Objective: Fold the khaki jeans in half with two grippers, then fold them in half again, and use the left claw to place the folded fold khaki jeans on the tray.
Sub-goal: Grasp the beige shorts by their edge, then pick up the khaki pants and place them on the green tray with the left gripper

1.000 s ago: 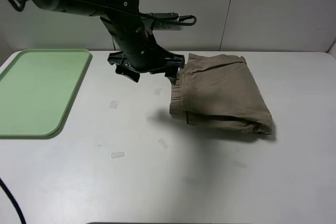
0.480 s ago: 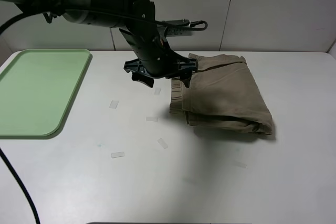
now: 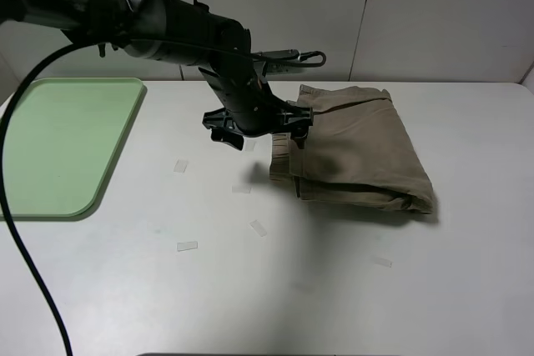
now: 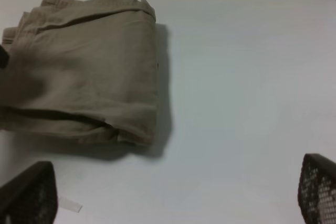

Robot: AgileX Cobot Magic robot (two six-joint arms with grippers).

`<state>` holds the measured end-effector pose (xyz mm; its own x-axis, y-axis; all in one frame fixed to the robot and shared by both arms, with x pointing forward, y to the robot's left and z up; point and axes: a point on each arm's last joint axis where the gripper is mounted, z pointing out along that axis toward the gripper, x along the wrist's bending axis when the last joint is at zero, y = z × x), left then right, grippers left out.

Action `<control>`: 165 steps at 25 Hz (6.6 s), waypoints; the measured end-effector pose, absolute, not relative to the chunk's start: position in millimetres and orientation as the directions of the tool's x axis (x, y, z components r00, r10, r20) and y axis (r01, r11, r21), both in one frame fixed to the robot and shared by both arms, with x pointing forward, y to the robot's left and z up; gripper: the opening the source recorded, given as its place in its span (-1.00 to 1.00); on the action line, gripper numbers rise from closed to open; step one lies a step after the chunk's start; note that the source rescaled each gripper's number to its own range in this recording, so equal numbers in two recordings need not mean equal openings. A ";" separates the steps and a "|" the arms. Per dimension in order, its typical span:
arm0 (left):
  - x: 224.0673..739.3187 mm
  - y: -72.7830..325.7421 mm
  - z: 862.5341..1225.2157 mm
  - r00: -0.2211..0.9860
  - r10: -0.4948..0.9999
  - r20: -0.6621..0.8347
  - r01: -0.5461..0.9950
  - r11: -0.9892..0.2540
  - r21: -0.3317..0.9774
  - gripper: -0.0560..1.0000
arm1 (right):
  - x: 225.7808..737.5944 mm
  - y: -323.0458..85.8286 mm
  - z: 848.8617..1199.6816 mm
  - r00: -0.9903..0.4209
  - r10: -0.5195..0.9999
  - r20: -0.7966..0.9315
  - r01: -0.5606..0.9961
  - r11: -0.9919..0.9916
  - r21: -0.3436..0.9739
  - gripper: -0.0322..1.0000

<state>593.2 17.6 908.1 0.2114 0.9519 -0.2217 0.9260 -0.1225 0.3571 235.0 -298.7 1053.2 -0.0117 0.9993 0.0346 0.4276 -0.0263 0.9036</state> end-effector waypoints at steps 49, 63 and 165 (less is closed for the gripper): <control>622.6 -6.8 862.9 0.138 0.984 -0.109 0.971 -0.112 0.212 0.10 | 234.9 -298.2 1053.2 -0.015 0.999 0.040 0.428 -0.030 0.903 1.00; 623.6 2.1 881.1 0.189 0.981 -0.044 0.970 -0.179 0.163 -0.14 | 234.9 -298.2 1053.2 -0.016 0.999 0.039 0.428 -0.029 0.903 1.00; 647.3 416.2 952.5 -0.020 0.938 0.347 0.978 -0.054 0.201 0.89 | 234.9 -298.1 1053.2 -0.016 0.999 0.040 0.428 -0.029 0.903 1.00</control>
